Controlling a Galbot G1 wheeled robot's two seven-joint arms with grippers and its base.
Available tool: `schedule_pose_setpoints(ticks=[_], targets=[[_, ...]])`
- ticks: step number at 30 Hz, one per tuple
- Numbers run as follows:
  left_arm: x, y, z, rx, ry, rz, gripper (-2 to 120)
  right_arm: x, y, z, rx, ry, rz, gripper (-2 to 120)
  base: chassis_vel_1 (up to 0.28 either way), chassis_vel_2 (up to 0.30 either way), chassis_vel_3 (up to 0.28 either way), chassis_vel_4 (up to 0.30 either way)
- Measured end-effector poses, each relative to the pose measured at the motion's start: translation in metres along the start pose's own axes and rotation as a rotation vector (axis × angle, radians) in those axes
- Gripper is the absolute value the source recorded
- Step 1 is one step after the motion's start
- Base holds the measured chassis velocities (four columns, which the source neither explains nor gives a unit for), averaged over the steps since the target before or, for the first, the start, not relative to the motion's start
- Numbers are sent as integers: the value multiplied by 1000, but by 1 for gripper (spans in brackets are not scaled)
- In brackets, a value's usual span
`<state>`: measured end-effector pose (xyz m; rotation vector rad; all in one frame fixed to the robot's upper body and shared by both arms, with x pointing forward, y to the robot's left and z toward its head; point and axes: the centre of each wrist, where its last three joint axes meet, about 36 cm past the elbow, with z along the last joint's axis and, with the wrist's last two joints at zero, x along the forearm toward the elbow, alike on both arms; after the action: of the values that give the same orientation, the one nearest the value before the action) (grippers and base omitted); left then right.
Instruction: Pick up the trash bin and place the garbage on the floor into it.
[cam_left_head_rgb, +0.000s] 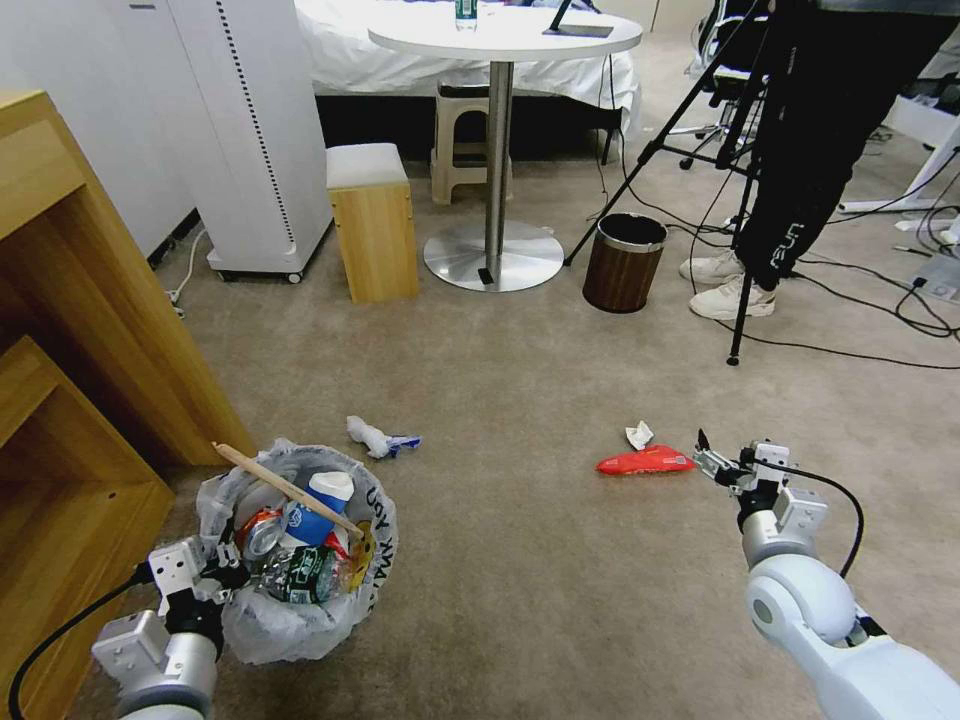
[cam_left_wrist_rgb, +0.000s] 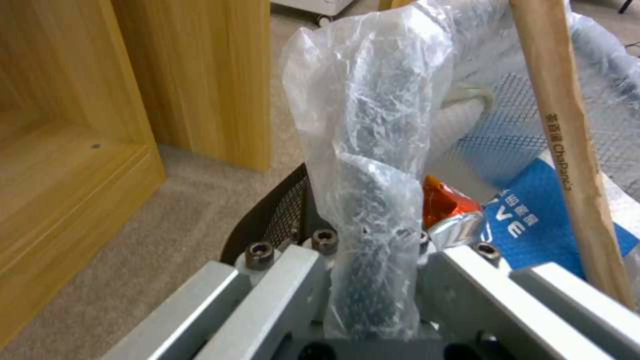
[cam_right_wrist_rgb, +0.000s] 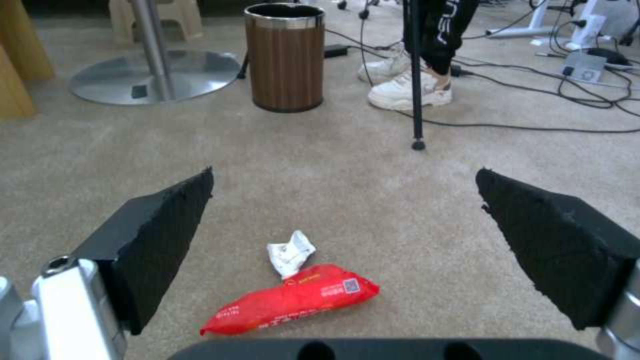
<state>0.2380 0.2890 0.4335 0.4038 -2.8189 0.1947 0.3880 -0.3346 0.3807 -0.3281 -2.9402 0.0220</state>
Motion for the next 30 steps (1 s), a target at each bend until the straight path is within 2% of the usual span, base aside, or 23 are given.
schedule_pose_setpoints(ticks=[16,30], targets=[[-1,3,6,9,9,-30,1,-12,14,6,4,-48,-41,100,-3,-3,-4,-1],[-6,4,9,11,15,-35,1,-9,9,13,24,-45,-40,100,0,0,0,0]])
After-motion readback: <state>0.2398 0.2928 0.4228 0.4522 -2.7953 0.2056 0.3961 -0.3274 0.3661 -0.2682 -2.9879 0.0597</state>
